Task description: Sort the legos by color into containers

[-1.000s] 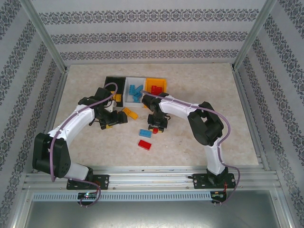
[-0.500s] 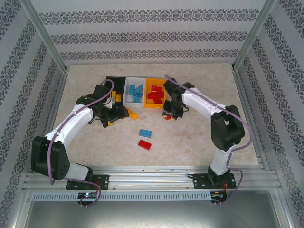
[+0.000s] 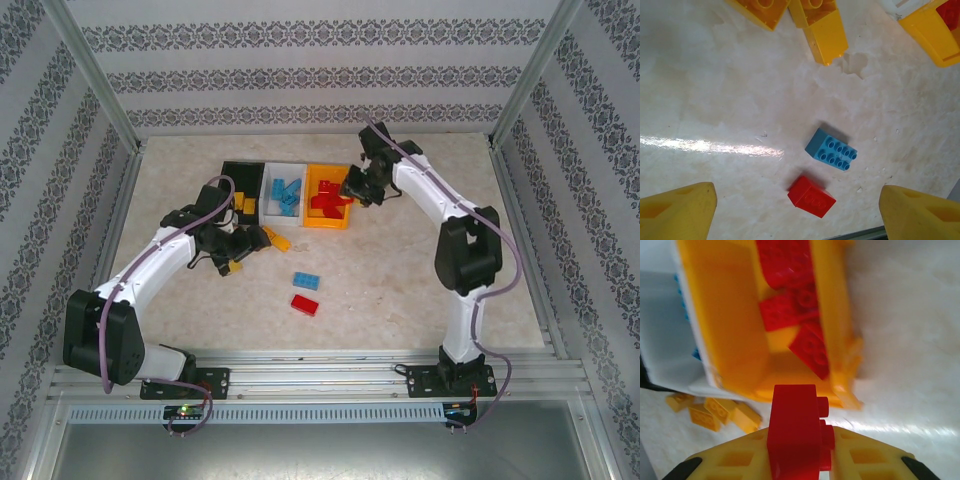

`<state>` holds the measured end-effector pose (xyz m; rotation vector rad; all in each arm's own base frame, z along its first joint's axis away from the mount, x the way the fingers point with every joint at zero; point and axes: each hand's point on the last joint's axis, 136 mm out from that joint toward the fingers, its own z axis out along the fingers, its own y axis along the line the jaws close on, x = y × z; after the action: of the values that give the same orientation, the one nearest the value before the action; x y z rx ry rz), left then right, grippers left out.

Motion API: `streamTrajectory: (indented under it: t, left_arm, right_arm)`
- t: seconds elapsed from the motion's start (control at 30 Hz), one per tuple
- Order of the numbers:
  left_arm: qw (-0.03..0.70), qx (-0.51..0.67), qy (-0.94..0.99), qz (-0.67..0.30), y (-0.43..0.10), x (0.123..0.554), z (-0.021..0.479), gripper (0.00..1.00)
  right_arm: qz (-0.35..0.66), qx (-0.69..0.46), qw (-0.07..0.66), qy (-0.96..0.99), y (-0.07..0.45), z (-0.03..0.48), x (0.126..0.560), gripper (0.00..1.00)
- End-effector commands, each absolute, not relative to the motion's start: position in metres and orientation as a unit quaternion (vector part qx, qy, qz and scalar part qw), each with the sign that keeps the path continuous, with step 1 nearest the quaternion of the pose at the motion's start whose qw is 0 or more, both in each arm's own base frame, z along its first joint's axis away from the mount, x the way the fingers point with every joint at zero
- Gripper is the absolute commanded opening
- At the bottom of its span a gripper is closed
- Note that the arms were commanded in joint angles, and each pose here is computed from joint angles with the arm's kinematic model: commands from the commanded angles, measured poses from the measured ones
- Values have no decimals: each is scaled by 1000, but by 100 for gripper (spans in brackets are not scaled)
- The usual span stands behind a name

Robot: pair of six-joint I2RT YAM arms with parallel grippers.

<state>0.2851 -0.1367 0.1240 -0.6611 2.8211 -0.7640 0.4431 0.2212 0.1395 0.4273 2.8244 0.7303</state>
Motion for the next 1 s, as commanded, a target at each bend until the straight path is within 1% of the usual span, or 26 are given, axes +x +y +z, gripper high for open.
streamTrajectory:
  t: [0.0, 0.07, 0.27, 0.37, 0.53, 0.7, 0.97]
  left_arm:
    - [79, -199, 941, -261, -144, 299, 126, 85]
    - [74, -198, 942, -261, -146, 302, 122, 86]
    - [83, -230, 924, -294, -154, 305, 112, 86]
    - [67, -207, 938, -269, -151, 302, 113, 87]
    - [81, -178, 954, -227, -136, 295, 125, 89]
    - [84, -174, 956, -221, -131, 288, 126, 90]
    - [93, -153, 963, -203, -123, 295, 135, 93]
  right_arm:
    - [278, 151, 87, 945, 236, 145, 455, 30]
    - [287, 141, 92, 943, 245, 148, 463, 31]
    - [278, 121, 72, 950, 257, 139, 476, 32]
    - [280, 129, 61, 949, 263, 128, 477, 32]
    - [284, 127, 55, 949, 274, 118, 481, 34]
    - [287, 129, 53, 948, 281, 116, 487, 35]
    - [290, 135, 53, 946, 289, 114, 491, 38]
